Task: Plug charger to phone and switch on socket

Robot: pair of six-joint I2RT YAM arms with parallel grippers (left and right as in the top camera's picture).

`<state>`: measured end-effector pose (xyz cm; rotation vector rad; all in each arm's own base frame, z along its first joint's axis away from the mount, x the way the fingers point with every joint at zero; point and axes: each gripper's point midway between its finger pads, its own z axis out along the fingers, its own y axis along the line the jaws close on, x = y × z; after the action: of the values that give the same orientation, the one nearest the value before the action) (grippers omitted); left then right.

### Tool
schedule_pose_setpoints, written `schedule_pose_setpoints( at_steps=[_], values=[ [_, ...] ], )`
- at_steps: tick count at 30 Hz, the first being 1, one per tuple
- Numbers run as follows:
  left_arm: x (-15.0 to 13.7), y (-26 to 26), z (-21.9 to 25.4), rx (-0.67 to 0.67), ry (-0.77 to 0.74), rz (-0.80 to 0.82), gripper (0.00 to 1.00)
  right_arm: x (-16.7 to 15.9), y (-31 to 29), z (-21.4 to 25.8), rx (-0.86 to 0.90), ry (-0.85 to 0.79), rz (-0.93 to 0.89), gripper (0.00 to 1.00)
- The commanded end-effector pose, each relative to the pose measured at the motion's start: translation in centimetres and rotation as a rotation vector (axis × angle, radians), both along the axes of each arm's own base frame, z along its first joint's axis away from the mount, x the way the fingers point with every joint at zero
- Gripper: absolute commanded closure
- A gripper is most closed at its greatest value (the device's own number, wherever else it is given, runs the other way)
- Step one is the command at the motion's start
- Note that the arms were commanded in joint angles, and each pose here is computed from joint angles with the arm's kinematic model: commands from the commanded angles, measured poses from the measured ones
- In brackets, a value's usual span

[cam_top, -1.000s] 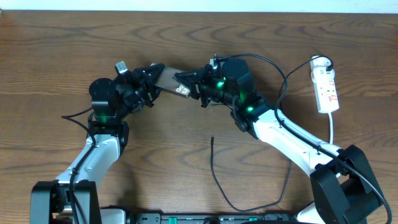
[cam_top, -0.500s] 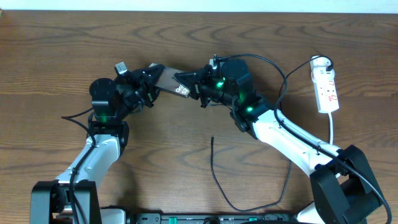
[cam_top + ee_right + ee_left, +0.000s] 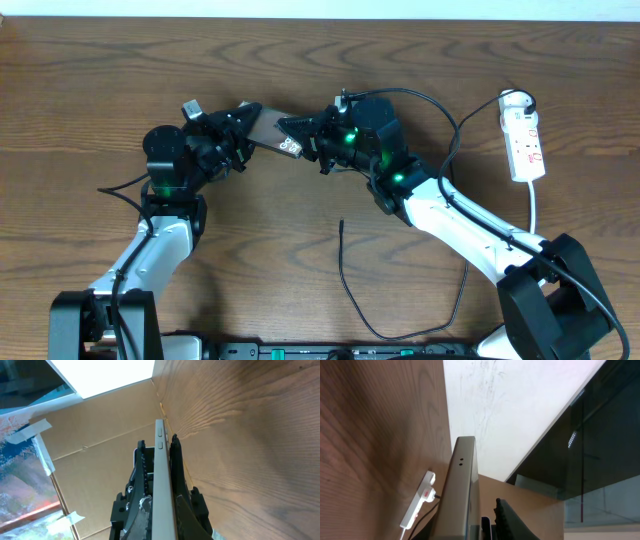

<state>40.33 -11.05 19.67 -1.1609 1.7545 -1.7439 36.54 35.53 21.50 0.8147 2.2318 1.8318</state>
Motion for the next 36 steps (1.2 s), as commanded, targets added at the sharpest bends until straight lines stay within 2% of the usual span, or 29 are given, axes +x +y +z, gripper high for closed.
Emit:
schedule_pose_setpoints(
  at_steps=[1,8,9,12,33,36],
  values=[
    [-0.17,0.0,0.26,0.027,-0.03,-0.006,0.8,-1.6,1.52,1.17,0.032,-0.011,0.081,0.99],
    [-0.14,0.04,0.24,0.032,-0.033,-0.004,0.81,-1.66,1.57,1.17,0.032,-0.011,0.083,0.99],
    [-0.14,0.04,0.24,0.033,-0.033,-0.004,0.89,-1.75,1.65,1.17,0.032,-0.011,0.085,0.99],
    [-0.13,0.04,0.24,0.033,-0.033,-0.003,0.91,-1.9,1.8,1.17,0.032,-0.011,0.089,0.99],
    [-0.13,0.04,0.24,0.033,-0.033,-0.003,0.92,-2.09,1.96,1.13,0.03,-0.01,0.094,0.99],
    [-0.13,0.04,0.24,0.033,-0.033,-0.003,0.92,-2.1,1.95,1.09,0.029,-0.009,0.094,0.91]
  ],
)
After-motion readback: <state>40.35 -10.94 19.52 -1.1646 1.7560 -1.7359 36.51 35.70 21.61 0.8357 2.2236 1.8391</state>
